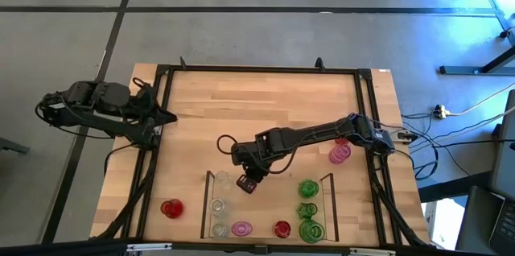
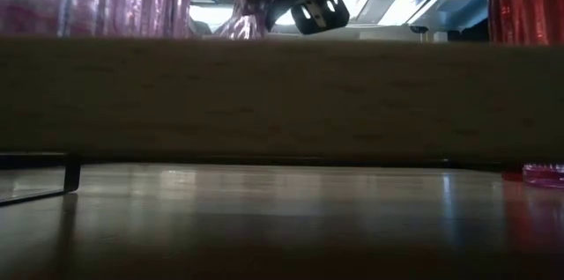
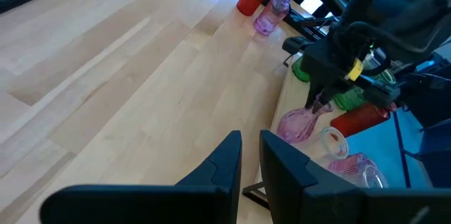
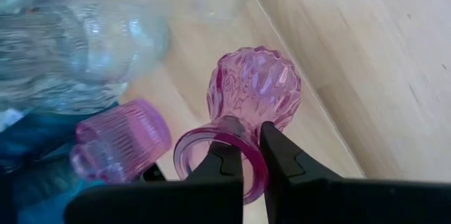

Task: Sort vases onto shelf
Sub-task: Put the top purple vase aligned with the other purple vases on the shelf

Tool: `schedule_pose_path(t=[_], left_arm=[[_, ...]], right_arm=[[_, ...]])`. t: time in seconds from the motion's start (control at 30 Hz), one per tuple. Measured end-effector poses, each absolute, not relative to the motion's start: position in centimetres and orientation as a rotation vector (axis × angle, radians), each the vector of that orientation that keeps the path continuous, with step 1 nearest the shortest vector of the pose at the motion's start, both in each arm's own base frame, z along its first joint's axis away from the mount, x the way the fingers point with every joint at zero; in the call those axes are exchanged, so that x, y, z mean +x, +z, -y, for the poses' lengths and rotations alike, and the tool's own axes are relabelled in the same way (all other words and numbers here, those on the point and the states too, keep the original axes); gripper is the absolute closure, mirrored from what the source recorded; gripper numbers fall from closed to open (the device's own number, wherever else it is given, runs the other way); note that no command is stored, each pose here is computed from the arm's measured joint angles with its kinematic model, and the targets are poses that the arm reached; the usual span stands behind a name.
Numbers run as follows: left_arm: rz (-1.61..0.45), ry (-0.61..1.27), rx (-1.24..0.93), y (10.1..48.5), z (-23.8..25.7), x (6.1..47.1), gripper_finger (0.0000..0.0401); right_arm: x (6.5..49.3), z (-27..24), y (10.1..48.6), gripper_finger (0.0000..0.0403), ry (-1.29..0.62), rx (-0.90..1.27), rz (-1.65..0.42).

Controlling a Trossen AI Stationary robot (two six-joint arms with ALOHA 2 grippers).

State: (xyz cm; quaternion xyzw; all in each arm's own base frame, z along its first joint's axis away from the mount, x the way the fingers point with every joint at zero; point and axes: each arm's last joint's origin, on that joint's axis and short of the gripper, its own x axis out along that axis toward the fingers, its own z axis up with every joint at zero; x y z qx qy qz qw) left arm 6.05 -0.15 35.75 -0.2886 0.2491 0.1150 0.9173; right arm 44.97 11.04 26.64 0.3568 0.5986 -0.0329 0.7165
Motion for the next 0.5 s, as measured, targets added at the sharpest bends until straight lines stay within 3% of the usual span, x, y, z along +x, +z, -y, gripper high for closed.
schedule_pose_path(t=[0.5], left_arm=[[-0.515, 0.235, -0.594, 35.74, 0.15, 6.06, 0.0357]], right_arm=[[45.19, -11.18, 26.64, 0.0398, -0.053, 0.819, -1.309]])
